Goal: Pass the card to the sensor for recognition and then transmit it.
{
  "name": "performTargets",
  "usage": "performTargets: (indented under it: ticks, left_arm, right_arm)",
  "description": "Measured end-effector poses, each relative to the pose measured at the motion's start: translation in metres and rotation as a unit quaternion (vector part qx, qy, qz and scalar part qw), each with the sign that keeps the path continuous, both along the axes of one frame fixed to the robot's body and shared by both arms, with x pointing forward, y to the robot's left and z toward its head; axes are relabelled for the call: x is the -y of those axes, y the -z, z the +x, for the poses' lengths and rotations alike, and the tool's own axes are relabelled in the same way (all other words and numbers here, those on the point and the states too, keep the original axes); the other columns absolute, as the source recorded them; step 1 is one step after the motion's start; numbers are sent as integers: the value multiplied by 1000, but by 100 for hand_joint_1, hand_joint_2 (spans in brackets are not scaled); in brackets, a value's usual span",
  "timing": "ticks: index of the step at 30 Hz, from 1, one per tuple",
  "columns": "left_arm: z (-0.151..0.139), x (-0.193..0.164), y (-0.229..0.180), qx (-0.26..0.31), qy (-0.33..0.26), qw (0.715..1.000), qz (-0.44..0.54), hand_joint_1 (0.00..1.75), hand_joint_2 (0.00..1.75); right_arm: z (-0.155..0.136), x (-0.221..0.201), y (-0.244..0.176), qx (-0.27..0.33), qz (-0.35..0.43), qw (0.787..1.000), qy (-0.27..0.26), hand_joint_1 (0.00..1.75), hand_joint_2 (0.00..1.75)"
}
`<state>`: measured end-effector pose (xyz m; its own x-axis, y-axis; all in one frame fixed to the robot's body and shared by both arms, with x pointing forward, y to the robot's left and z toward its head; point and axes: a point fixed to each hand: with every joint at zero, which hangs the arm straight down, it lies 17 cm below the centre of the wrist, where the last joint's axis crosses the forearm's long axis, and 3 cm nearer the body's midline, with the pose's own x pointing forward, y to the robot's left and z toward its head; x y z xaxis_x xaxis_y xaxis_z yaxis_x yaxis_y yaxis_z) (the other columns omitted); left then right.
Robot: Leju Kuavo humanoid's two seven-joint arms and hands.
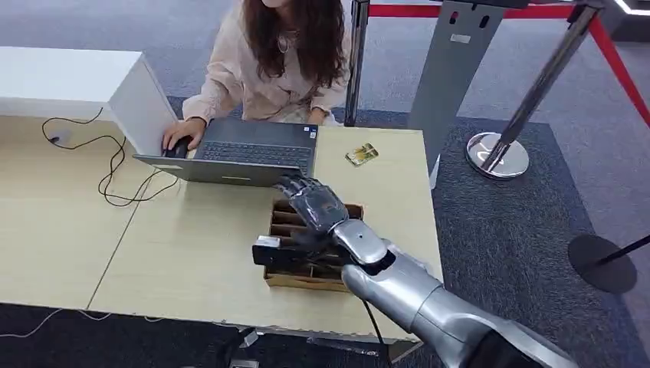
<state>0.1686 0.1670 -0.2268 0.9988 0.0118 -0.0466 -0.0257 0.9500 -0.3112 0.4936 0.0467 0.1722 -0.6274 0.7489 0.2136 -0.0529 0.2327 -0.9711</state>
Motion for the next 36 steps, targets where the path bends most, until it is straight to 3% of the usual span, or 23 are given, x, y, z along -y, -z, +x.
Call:
performTargets:
  ticks: [29, 36]
  left_arm:
    - [-8, 22, -3, -44, -6, 999, 9, 0, 175]
    - [-8, 22, -2, -43, -9, 999, 10, 0, 175]
  right_arm:
    - [18, 16, 4, 1, -36, 999, 25, 14, 175]
    - [26, 23, -2, 6, -38, 999, 37, 21, 175]
